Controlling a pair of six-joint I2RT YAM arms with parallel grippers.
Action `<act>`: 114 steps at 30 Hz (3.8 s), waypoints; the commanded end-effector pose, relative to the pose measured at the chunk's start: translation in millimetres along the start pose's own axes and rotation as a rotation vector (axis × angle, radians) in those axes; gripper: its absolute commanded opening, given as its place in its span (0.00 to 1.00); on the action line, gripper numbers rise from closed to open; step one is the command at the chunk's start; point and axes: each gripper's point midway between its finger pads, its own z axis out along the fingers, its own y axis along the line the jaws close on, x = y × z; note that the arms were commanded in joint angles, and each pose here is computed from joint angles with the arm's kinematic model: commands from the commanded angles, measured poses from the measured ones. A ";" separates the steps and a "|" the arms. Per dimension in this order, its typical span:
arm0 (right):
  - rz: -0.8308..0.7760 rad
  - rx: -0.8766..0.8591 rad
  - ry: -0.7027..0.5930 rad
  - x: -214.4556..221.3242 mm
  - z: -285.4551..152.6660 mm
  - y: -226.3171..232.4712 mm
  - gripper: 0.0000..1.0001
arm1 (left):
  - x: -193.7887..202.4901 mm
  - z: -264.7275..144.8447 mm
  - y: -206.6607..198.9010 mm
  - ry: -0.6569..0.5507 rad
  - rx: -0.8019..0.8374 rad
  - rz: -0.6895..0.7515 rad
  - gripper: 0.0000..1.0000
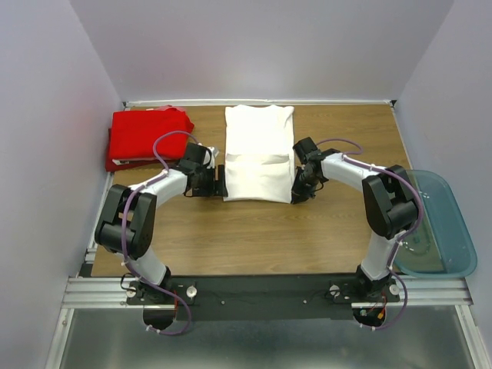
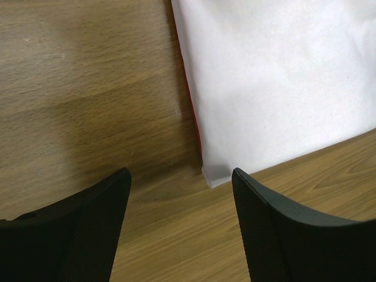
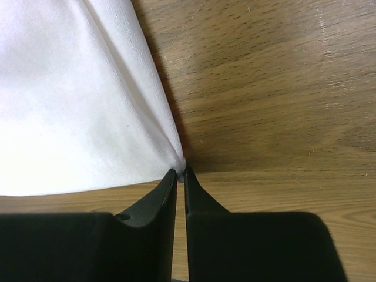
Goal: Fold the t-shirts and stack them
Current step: Fold the tshirt
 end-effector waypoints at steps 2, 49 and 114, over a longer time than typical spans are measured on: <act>-0.005 0.034 0.005 1.9 11.5 -5.8 0.15 | 15.7 8.4 -6.7 0.061 0.028 0.019 0.72; -0.015 0.106 -0.086 -7.0 -12.5 -25.9 0.01 | 72.3 13.6 -3.1 0.192 -0.010 0.051 0.00; -0.035 0.146 -0.123 -22.7 -25.3 -49.7 0.01 | 97.0 0.9 -5.1 0.218 -0.140 0.037 0.00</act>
